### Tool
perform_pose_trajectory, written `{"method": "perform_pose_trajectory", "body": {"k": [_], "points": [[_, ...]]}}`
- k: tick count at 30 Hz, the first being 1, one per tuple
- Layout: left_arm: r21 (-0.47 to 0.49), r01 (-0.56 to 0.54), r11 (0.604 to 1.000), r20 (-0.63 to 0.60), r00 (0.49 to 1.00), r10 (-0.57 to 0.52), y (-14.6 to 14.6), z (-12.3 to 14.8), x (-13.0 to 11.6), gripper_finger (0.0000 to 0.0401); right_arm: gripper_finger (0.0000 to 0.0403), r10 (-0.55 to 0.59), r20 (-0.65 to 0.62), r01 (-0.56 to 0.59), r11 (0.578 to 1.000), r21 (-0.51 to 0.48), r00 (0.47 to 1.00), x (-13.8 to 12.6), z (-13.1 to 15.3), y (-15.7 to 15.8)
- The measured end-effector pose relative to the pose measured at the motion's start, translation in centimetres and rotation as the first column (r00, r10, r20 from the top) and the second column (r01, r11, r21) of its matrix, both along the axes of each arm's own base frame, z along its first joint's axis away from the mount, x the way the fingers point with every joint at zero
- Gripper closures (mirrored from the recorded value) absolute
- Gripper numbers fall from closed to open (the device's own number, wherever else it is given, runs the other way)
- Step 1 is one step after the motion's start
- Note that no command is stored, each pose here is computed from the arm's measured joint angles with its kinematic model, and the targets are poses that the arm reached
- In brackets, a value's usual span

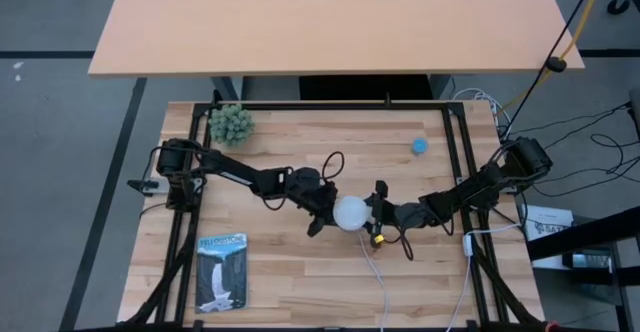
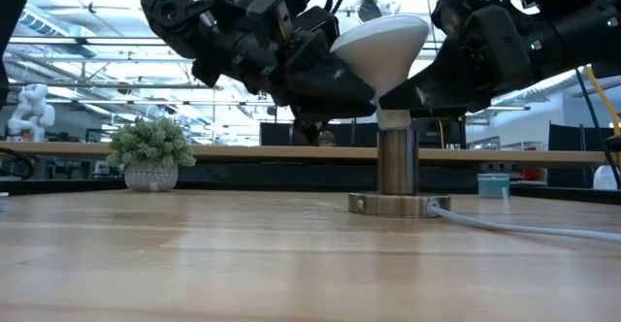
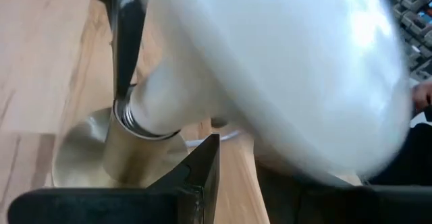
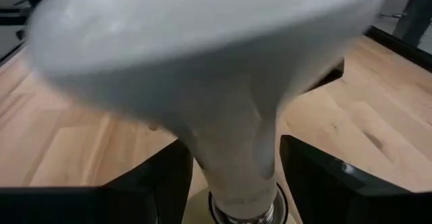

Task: Screw lightbulb
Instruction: Insert the lightbulb into the desk lamp

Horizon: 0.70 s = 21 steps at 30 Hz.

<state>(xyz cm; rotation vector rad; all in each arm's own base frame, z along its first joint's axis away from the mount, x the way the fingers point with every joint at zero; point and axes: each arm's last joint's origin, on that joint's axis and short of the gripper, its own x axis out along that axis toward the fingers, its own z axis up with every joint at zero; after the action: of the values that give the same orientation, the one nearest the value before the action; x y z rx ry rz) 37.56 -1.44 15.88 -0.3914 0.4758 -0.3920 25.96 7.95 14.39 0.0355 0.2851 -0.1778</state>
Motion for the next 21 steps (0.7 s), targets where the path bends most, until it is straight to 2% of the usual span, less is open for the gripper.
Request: {"method": "perform_pose_trajectory", "body": {"k": [9, 21], "points": [[0.0, -0.004, 1.0, 0.014, 1.0, 0.004, 0.1, 0.1, 0.1, 0.0305, 0.0191, -0.047, 0.03, 0.047, 0.999, -0.005, 0.998, 0.0, 0.3, -0.1], [-0.001, -0.055, 0.998, 0.032, 0.998, 0.055, 2.2, 1.6, -0.3, 0.0305, 0.0191, -0.06, 0.033, 0.059, 0.998, 0.017, 0.998, 0.0, 0.2, -0.2]]}}
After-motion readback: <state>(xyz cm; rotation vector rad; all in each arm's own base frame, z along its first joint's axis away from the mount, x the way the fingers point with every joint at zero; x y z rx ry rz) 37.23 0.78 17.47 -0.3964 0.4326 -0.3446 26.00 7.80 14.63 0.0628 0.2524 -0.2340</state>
